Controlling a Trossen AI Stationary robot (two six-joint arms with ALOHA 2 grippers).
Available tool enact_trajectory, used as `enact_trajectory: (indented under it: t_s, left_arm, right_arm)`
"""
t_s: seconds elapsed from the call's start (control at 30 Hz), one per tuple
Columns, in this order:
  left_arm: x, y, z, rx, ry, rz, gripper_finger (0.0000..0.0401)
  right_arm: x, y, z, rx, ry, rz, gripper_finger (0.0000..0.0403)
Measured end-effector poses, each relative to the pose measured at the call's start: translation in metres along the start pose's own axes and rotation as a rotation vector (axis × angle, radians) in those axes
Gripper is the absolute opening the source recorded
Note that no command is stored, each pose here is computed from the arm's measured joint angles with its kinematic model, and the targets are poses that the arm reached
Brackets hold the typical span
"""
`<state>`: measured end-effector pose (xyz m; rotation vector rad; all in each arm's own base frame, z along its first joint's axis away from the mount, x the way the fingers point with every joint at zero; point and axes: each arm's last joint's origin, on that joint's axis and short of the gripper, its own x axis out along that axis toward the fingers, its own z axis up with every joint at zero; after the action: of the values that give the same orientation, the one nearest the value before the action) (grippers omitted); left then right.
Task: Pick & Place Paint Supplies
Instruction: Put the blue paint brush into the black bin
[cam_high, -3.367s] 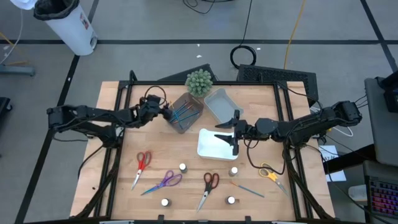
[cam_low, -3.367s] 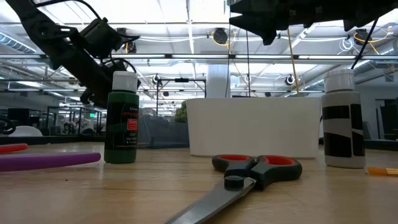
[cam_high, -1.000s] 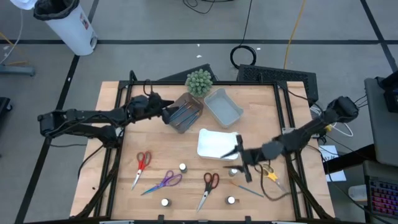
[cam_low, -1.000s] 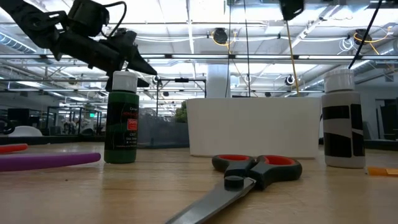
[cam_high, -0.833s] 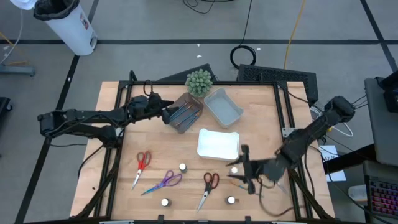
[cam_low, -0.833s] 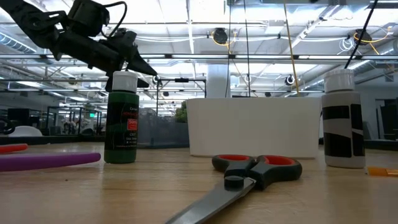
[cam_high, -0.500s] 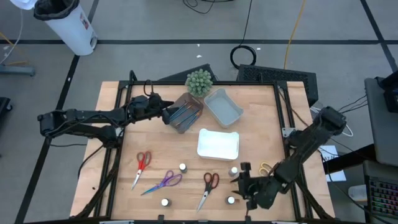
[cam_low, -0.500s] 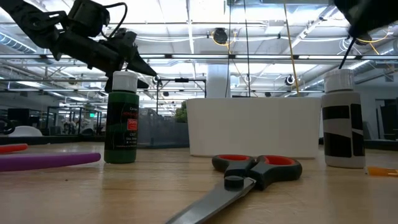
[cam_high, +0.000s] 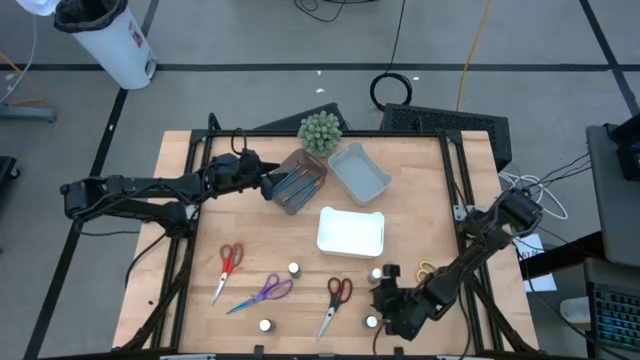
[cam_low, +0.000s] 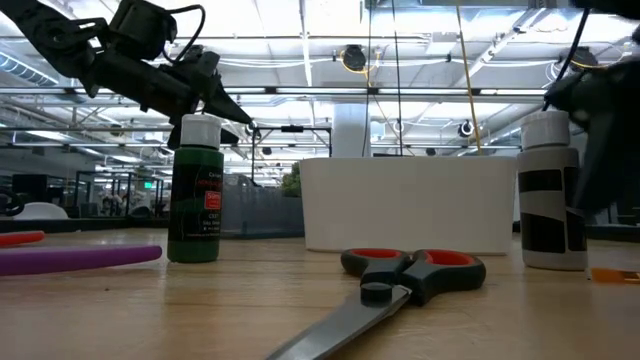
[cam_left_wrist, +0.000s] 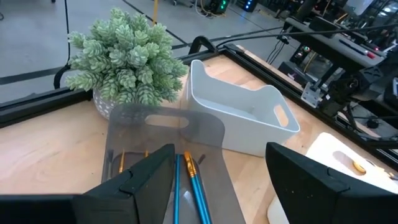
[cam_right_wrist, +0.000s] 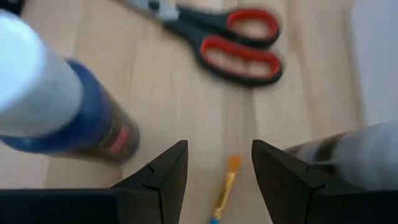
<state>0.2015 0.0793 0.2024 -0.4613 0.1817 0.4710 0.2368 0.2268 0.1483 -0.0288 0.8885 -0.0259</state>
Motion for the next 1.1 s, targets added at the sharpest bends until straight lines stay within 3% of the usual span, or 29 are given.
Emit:
enact_trajectory:
  t_s: [0.2, 0.43, 0.83, 1.1]
  left_arm:
    - [0.0, 0.0, 0.0, 0.001, 0.004, 0.001, 0.0257]
    - [0.0, 0.0, 0.0, -0.005, 0.004, 0.0, 0.0257]
    - [0.0, 0.0, 0.0, -0.001, 0.004, 0.001, 0.0257]
    - [0.0, 0.0, 0.0, -0.001, 0.004, 0.0, 0.0257]
  right_arm:
    - [0.018, -0.003, -0.007, 0.035, 0.115, 0.033, 0.0169]
    - [0.024, -0.004, -0.014, 0.052, 0.134, 0.006, 0.0161]
    - [0.03, -0.014, -0.033, 0.058, 0.181, -0.039, 0.001]
    - [0.029, -0.014, -0.032, 0.068, 0.165, -0.027, 0.0002]
